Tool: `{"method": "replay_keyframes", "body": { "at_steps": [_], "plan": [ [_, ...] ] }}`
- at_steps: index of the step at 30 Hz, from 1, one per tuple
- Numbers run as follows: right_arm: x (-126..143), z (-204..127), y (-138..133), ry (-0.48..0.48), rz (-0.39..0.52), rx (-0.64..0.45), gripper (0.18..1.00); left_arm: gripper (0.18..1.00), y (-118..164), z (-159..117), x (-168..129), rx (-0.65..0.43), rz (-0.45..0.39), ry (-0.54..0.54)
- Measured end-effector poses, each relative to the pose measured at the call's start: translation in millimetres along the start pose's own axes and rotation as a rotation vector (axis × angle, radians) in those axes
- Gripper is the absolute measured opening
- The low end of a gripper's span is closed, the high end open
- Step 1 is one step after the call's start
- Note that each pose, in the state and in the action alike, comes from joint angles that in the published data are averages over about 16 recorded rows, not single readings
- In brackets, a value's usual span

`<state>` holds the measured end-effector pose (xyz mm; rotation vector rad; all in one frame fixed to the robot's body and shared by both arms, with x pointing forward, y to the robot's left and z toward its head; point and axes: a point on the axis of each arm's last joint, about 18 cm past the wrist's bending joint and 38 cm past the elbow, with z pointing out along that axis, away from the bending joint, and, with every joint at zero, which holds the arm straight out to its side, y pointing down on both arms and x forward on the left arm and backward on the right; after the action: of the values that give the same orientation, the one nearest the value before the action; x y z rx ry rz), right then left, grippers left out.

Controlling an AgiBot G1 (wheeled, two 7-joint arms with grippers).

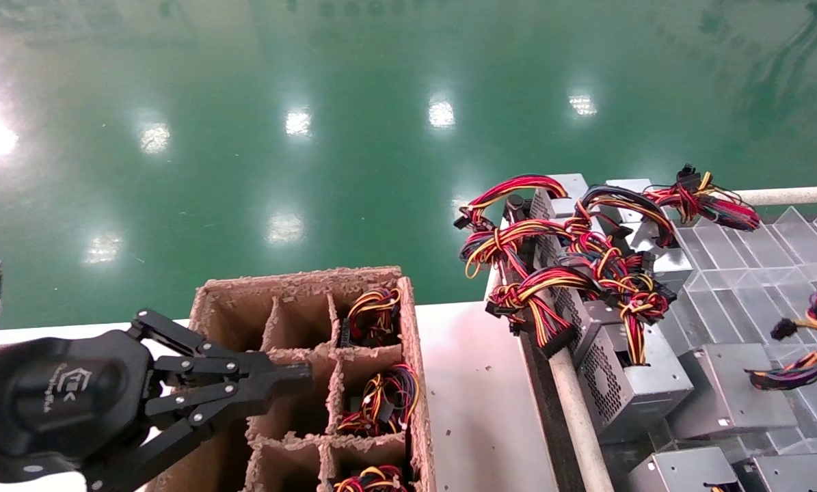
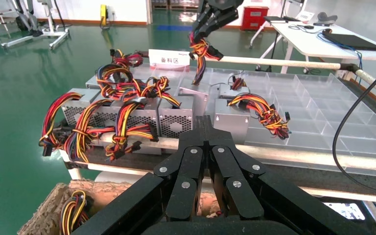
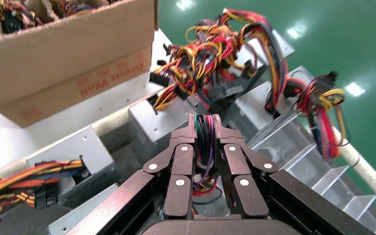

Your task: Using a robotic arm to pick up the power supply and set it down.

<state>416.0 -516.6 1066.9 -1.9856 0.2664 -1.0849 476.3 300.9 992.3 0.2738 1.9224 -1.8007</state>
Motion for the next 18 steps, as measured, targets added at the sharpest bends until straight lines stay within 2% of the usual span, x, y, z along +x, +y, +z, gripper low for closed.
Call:
{"method": "replay_keyframes", "body": {
  "at_steps": [8,18],
  "plan": [
    [-1,-5,-15,0.007,-0.010,0.034,0.271,0.191,0,0,0,0.000,0.000,0.000],
    [-2,-5,-41,-0.009,-0.037,0.069,0.409,0.191,0,0,0,0.000,0.000,0.000]
  ]
}}
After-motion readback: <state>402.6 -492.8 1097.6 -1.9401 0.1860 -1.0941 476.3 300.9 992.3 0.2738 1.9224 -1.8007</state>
